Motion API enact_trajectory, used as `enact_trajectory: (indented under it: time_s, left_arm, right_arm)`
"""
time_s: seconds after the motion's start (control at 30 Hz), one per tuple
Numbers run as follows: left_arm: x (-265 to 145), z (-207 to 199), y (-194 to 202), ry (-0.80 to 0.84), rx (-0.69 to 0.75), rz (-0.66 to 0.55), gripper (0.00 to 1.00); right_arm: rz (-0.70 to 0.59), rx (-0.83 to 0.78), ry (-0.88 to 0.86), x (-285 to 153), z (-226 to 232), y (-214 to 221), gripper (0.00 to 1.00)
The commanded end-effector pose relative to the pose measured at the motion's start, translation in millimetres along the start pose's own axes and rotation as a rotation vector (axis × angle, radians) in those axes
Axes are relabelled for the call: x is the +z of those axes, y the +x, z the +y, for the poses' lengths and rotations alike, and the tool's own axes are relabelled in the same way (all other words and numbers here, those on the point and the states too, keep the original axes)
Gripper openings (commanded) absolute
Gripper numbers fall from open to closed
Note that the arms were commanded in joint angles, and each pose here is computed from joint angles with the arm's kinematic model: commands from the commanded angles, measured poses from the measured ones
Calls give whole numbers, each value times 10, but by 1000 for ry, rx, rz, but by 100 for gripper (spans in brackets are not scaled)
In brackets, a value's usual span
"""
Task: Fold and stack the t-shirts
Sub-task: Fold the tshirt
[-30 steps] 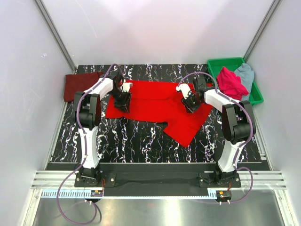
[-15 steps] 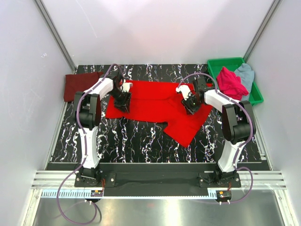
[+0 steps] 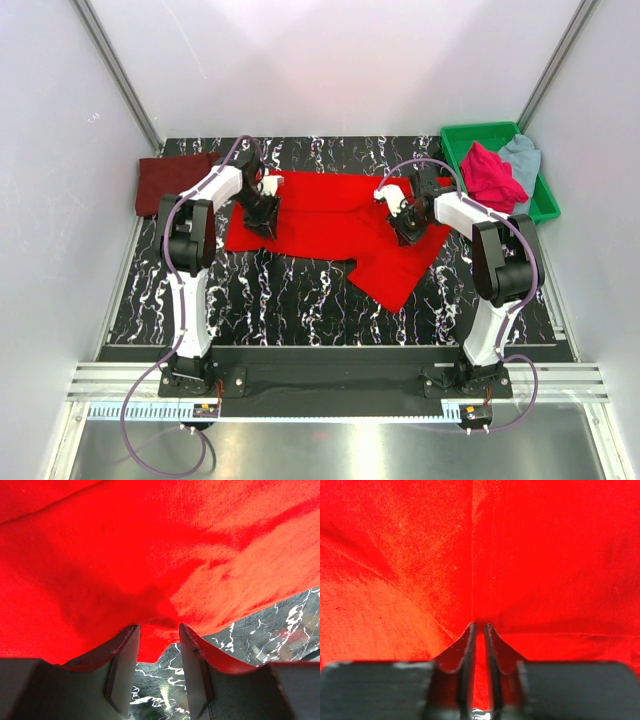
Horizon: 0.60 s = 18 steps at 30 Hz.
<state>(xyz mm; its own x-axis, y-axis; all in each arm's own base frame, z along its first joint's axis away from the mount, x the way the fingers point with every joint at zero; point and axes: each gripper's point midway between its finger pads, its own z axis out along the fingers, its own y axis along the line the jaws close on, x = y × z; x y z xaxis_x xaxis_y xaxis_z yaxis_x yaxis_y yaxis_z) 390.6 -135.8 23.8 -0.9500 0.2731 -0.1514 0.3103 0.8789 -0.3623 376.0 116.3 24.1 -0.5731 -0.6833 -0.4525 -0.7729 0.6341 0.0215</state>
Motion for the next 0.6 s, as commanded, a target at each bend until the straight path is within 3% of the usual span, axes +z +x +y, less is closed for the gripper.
enact_trajectory:
  time_s: [0.0,0.2,0.33,0.4,0.43,0.57]
  left_arm:
    - [30,-21,-40,-1,23,-20,43]
    - [28,-6,-32,-3,19,-18,43]
    - [32,0,-45,-2,15,-21,43]
    - [40,0,-46,0,15,-20,43]
    - [45,-8,-52,2,14,-21,43]
    - [50,-18,-51,5,15,-19,43]
  right_arm:
    - [-23,-19,21,-60,-25,-123,17]
    - [-14,-37,36,-171,-14,-100,2]
    - [-29,-53,45,-301,20,-118,0]
    - [-44,-43,53,-349,34,-143,8]
    - [-50,-41,51,-361,41,-150,31]
    - [-39,-16,32,-300,64,-125,39]
